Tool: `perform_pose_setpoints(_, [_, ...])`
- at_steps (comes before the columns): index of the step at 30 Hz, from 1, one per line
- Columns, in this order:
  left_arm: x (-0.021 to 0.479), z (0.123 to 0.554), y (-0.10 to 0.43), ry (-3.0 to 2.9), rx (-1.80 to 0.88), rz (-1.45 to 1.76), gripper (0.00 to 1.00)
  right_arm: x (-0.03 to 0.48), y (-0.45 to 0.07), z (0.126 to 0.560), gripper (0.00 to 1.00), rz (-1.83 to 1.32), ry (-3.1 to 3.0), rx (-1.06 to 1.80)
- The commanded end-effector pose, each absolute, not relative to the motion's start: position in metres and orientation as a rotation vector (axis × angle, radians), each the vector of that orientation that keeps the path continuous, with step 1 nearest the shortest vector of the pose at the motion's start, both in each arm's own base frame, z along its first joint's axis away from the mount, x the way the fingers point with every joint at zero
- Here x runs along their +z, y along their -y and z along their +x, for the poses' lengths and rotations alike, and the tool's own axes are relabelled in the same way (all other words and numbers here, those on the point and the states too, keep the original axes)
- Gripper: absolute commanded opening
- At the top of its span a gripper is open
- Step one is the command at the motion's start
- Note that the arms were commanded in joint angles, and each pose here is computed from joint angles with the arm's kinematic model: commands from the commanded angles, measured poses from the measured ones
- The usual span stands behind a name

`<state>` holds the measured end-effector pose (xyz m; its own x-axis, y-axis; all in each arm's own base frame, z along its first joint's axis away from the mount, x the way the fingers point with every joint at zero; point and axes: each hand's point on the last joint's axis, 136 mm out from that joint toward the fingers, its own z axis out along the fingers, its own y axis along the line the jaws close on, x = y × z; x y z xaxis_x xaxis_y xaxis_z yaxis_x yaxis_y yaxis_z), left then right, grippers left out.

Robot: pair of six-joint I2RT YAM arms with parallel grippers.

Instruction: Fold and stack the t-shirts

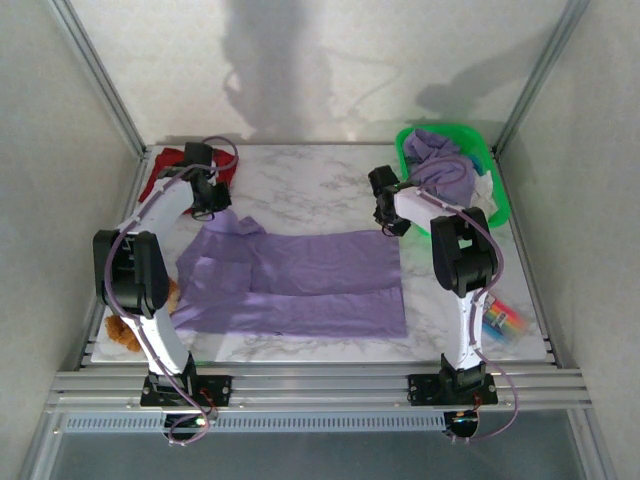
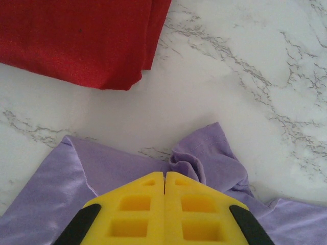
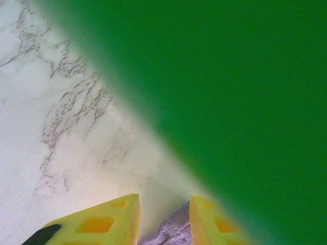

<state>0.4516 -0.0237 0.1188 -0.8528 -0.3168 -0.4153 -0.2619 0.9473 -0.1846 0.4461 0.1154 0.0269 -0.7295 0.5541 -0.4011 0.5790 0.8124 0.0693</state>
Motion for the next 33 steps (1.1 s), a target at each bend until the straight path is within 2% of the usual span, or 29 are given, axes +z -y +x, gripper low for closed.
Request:
perform_pose_setpoints(1, [0.126,0.446,0.022,-2.640,-0.182,-0.399,0.00,-0.021,-0.106,0.385,0.32,0.885,-2.829,-0.283])
perform_pose_setpoints(7, [0.123,0.443,0.022,-2.646,-0.183,-0.400,0.00,-0.018,-0.107,0.381,0.33,0.849,-2.848,-0.295])
perform_pose_setpoints(14, [0.123,0.442,0.022,-2.646,-0.185,-0.401,0.00,-0.026,-0.123,0.373,0.32,0.891,-2.864,-0.126])
perform_pose_setpoints(21, [0.122,0.443,0.024,-2.645,-0.194,-0.396,0.00,-0.016,-0.114,0.375,0.32,0.775,-2.868,-0.313])
perform_pose_setpoints(33, [0.121,0.444,0.023,-2.644,-0.195,-0.395,0.00,0.016,-0.098,0.394,0.32,0.644,-2.804,-0.401])
